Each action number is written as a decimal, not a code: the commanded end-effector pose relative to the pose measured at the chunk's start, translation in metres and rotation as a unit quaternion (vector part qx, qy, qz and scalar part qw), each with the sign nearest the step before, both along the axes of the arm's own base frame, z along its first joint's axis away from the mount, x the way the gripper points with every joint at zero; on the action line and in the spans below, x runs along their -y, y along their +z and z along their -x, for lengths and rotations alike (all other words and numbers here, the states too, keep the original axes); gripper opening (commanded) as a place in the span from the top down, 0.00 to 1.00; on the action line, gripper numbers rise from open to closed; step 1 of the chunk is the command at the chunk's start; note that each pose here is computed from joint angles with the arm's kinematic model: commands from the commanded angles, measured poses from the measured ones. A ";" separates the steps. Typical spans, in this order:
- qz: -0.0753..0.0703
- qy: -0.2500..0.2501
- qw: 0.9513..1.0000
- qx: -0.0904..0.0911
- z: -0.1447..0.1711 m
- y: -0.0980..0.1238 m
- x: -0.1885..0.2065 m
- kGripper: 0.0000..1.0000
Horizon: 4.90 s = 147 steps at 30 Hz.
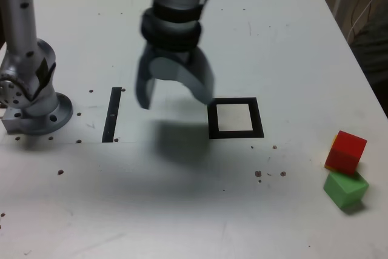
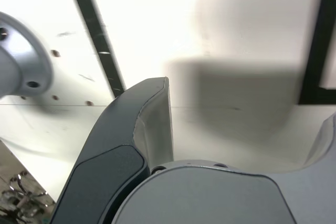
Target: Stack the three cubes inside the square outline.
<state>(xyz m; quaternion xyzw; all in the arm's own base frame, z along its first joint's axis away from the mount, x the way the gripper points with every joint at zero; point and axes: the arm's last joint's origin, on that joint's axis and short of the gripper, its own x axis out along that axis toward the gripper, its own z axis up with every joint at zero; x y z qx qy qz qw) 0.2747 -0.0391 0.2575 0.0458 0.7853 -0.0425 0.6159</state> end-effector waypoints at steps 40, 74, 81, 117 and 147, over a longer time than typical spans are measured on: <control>0.021 -0.093 0.988 0.118 -0.178 0.035 0.093 0.01; 0.023 -0.175 0.978 0.108 -0.203 -0.006 0.112 0.16; 0.009 -0.180 0.977 0.113 -0.203 -0.005 0.113 0.47; 0.003 -0.188 0.973 0.135 -0.190 0.021 0.116 0.75; -0.033 -0.047 0.994 0.095 -0.093 0.049 0.016 0.76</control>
